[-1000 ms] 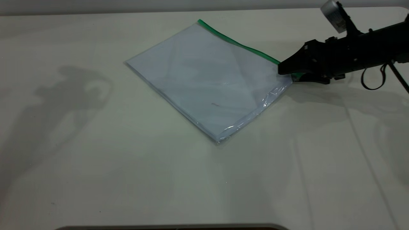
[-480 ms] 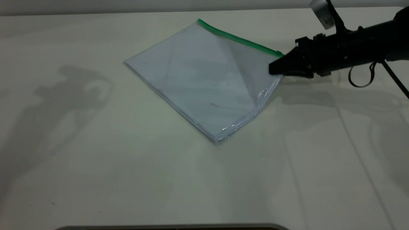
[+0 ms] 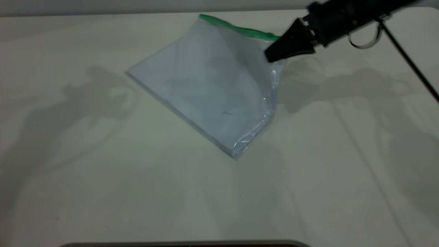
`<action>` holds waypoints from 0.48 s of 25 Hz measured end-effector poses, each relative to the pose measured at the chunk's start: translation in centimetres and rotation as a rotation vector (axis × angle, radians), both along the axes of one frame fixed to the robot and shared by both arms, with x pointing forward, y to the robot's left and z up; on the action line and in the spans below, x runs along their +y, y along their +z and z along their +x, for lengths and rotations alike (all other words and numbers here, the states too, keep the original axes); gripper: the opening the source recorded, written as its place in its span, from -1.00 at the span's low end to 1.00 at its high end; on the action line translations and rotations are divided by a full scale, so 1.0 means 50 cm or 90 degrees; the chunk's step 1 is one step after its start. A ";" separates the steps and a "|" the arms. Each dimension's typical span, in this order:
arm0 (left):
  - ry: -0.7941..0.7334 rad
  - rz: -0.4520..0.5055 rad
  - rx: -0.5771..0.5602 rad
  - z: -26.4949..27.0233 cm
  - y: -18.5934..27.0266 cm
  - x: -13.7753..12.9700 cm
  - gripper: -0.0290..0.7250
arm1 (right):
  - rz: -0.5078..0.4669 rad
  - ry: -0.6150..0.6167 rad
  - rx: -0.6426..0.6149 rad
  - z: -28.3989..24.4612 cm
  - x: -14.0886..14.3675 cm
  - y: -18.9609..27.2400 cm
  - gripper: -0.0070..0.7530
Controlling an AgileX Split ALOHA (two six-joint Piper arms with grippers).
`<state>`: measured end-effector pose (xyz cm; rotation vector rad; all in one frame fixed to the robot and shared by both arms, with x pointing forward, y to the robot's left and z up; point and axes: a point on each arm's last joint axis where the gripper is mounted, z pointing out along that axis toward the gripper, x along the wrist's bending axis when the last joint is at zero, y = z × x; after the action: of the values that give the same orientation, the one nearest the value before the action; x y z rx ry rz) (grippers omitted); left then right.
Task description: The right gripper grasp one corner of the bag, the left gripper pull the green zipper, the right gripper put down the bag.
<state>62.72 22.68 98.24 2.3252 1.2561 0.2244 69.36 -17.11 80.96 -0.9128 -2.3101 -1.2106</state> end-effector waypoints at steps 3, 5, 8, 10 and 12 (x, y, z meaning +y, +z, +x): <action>-0.074 -0.034 -0.010 0.018 -0.014 -0.031 0.60 | -0.028 0.058 -0.029 0.007 0.057 0.029 -0.89; -0.122 -0.059 -0.018 0.031 -0.013 -0.049 0.60 | -0.050 0.096 -0.047 0.005 0.095 0.043 -0.89; -0.192 -0.079 -0.015 0.044 -0.016 -0.065 0.60 | -0.067 0.141 -0.064 -0.003 0.141 0.058 -0.89; -0.233 -0.083 -0.007 0.051 -0.025 -0.070 0.60 | -0.065 0.160 -0.070 -0.011 0.169 0.065 -0.89; -0.270 -0.081 -0.009 0.057 -0.032 -0.074 0.60 | -0.048 0.162 -0.066 -0.018 0.188 0.069 -0.89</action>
<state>65.58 19.00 96.63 2.4048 0.7203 0.0157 68.48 -7.70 84.41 -0.5677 -2.4783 -1.0929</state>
